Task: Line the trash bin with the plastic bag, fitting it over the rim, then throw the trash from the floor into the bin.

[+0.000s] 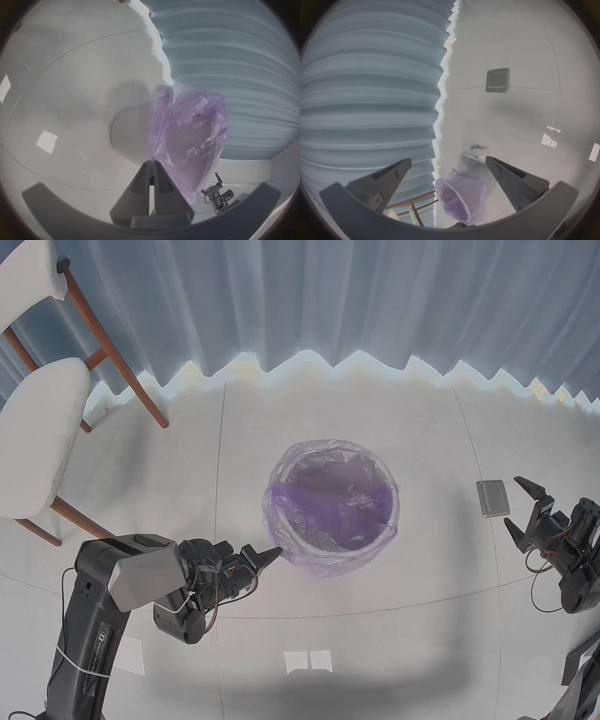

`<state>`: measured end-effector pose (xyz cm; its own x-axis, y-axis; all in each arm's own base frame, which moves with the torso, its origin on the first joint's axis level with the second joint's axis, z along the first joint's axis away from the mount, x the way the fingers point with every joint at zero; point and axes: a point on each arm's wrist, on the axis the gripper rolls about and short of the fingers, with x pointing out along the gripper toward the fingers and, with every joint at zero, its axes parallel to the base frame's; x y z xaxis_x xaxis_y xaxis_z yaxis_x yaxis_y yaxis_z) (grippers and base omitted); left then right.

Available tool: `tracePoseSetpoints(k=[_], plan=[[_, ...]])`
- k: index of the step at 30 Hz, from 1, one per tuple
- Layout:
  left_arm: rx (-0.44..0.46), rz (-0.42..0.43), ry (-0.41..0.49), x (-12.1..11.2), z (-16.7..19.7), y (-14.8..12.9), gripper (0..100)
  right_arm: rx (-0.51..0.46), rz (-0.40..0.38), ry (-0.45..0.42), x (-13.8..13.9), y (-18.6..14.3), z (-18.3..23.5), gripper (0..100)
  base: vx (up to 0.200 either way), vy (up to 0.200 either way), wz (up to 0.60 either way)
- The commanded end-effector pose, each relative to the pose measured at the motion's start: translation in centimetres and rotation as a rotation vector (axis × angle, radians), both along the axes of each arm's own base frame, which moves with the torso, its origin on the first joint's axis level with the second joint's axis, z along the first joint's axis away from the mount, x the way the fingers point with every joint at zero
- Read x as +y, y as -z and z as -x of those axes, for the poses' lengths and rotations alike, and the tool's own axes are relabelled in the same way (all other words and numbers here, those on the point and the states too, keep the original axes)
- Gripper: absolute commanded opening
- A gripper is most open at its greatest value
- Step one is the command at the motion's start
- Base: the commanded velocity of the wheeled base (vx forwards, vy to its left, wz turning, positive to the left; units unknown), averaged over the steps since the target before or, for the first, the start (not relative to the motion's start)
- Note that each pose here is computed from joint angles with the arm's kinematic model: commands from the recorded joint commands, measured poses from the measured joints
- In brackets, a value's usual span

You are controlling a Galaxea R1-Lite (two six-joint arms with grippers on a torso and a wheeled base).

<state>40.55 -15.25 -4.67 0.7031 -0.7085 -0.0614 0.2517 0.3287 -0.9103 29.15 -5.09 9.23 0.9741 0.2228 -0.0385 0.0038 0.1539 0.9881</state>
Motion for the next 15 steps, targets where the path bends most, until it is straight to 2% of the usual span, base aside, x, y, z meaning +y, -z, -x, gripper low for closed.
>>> tracePoseSetpoints(k=[1, 9, 15], plan=[[0.024, -0.010, 0.003, -0.2, 0.2, 1.2, 0, -0.004, 0.001, 0.008, -0.3, 0.3, -0.2, 100, 0.000, 0.000, 0.00], [0.017, -0.041, 0.003, -0.1, 0.0, 2.0, 0, 0.014, -0.003, 0.008, -0.4, 0.9, -0.5, 100, 0.000, 0.000, 0.00], [0.055, -0.084, -0.018, 0.3, -0.1, 2.4, 0, 0.023, -0.005, 0.008, -0.4, 1.2, -0.6, 100, 0.000, 0.000, 0.00]])
